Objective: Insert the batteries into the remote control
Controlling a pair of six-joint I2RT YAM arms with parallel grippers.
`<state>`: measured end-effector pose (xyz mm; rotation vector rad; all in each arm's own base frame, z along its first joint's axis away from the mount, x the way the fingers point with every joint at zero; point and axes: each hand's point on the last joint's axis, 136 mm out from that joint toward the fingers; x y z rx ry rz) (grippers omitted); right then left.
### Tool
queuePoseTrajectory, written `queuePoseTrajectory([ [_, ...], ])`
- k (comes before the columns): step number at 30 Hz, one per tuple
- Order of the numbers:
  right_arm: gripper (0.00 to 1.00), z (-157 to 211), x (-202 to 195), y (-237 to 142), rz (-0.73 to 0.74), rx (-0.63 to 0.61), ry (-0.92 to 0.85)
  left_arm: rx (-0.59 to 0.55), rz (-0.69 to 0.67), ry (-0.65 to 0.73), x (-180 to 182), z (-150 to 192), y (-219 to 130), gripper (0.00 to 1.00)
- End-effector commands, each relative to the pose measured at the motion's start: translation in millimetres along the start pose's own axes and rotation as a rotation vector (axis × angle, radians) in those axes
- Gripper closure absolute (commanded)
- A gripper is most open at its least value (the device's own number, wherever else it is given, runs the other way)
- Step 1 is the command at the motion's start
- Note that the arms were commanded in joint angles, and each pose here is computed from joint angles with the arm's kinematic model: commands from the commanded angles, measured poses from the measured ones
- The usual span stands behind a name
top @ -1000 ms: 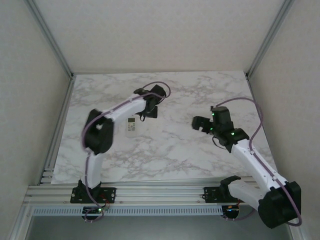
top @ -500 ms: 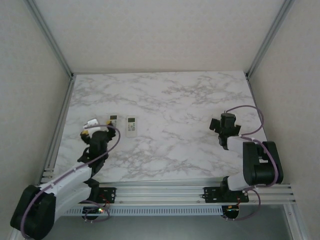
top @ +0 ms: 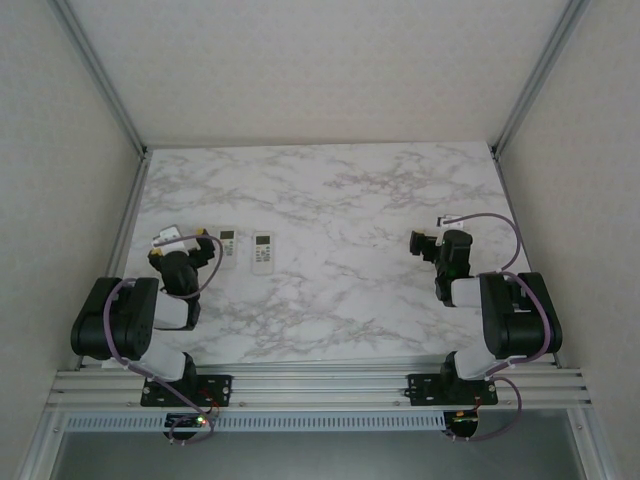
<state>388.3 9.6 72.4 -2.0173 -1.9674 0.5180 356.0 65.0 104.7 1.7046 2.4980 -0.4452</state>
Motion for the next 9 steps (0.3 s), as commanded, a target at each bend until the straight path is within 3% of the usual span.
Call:
queuePoseTrajectory([
  [1, 0.01, -11.9, 4.7, 0.4, -0.022, -0.043, -0.018, -0.079, 0.082, 0.003, -19.2, -23.9, 2.2, 0.01],
  [9, 0.01, -11.4, 5.9, 0.2, -0.028, -0.043, -0.023, -0.070, 0.106, 0.015, -23.7, -22.6, 2.7, 0.00],
])
Point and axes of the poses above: each hand's point on the last joint's axis, 136 mm out from that joint toward the fingers, its own y axis out along the fingers, its own x axis along the line the jaws close on, z = x × y, and after that the axes turned 5 degrees about -y, right-handed
